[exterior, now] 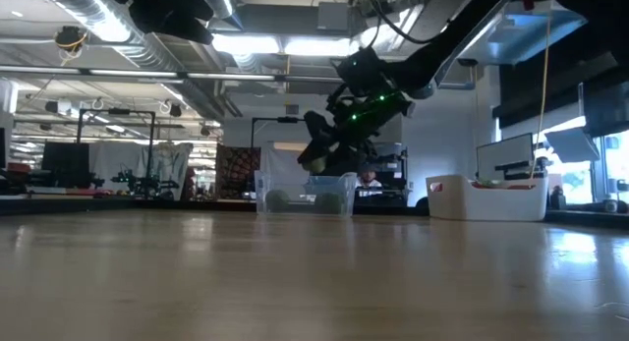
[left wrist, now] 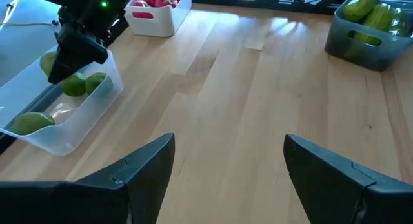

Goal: Sort produce into baskets
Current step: Put the green lime into the transparent bin, then return to Home Position

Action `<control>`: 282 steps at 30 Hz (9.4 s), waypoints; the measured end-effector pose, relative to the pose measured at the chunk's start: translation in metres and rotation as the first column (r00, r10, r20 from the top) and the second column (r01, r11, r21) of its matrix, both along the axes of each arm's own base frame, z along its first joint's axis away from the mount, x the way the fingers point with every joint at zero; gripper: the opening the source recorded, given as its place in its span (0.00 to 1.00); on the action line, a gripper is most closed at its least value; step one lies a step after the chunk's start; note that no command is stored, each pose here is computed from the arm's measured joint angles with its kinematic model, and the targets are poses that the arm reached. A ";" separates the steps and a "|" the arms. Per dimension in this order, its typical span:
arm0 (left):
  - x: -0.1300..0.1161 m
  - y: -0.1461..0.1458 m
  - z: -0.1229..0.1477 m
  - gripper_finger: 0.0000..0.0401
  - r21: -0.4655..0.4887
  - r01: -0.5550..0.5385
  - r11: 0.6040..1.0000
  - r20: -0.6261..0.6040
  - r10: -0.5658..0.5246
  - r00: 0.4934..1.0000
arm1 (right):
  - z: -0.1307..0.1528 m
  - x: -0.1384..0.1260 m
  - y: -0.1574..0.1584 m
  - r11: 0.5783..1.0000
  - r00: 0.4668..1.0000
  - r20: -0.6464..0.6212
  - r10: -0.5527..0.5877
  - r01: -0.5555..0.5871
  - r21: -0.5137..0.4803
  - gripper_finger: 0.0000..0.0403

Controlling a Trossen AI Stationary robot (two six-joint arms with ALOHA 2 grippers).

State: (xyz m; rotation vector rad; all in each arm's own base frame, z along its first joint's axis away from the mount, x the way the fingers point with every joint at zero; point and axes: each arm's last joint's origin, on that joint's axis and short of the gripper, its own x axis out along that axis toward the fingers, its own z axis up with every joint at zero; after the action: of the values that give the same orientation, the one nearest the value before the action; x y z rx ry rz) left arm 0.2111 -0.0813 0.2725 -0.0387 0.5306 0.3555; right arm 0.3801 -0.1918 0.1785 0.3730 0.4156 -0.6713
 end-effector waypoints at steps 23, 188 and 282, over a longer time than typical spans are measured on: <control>-0.001 0.000 -0.002 0.51 0.152 0.101 0.983 -0.088 -0.089 0.992 | 0.067 -0.025 0.039 0.974 0.970 -0.089 0.225 -0.228 -0.018 0.66; -0.113 0.073 -0.107 0.04 0.090 0.383 0.919 0.495 -0.375 0.784 | -0.012 -0.281 0.192 0.818 0.706 0.414 0.575 -0.513 -0.261 0.02; -0.113 0.073 -0.107 0.04 0.090 0.383 0.920 0.496 -0.375 0.783 | -0.011 -0.281 0.192 0.817 0.702 0.420 0.576 -0.512 -0.265 0.02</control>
State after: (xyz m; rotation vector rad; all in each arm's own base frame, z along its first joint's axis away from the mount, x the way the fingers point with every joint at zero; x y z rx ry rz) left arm 0.0985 -0.0082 0.1657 -0.0371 0.0075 -0.0644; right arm 0.0994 0.0004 0.1677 0.2598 -0.0159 0.0012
